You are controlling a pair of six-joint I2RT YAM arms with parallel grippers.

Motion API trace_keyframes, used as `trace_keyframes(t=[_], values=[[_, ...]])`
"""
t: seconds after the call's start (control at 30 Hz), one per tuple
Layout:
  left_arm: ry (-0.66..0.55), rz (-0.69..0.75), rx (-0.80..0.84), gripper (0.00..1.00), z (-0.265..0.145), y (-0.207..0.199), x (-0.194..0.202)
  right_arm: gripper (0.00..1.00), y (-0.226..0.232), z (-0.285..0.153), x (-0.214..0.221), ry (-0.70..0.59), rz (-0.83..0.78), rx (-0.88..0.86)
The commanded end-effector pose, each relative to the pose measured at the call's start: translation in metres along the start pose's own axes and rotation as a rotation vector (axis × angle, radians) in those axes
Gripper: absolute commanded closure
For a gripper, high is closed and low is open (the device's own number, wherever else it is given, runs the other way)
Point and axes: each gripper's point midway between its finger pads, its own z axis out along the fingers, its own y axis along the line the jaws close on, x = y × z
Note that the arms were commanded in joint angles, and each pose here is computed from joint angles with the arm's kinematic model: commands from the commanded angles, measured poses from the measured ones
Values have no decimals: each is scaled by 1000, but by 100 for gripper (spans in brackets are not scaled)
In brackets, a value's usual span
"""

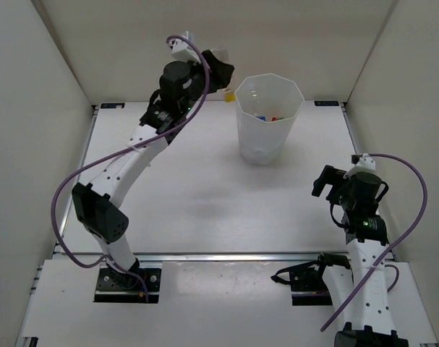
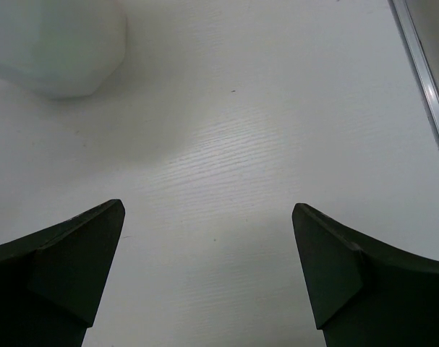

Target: Put the plastic bottles in the bin

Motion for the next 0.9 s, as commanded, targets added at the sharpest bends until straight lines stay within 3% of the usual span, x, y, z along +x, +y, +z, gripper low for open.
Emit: trace_keyframes(t=[0.0, 0.07, 0.1, 0.17, 0.27, 0.3, 0.33, 0.4, 0.53, 0.7, 0.77, 0.8, 0.87], values=[[-196, -131, 45, 52, 26, -38, -28, 1, 6, -5, -11, -57, -7, -30], [-157, -142, 44, 53, 54, -43, -3, 1, 8, -6, -12, -60, -16, -39], [-164, -161, 84, 52, 54, -61, -11, 1, 10, -6, -6, -42, -23, -44], [-110, -175, 109, 42, 79, -64, 21, 1, 11, -5, -5, -35, -26, -44], [-68, -183, 131, 40, 95, -79, 41, 1, 8, -6, -2, -26, -37, -25], [-63, -186, 158, 32, 93, -91, 37, 1, 6, -7, -5, -34, -35, -13], [-57, -181, 161, 14, 94, -93, 39, 1, 4, -8, -6, -38, -39, -4], [-56, -160, 170, 1, 87, -102, 37, 1, 2, -10, -10, -44, -43, 10], [-53, -124, 200, 1, 63, -108, 13, 1, 0, -12, -22, -74, -48, 30], [-52, -14, 166, 2, 1, -105, -30, 1, 4, -8, -23, -42, -30, 25], [41, 32, 50, 1, -18, -67, -6, 0, 0, 2, -11, 49, -14, 47], [18, 32, 30, 1, -43, -61, -25, 0, -1, 2, -7, 77, 0, 53], [149, 44, -141, 1, -70, 10, 31, 1, -6, 11, 9, 182, 30, 60]])
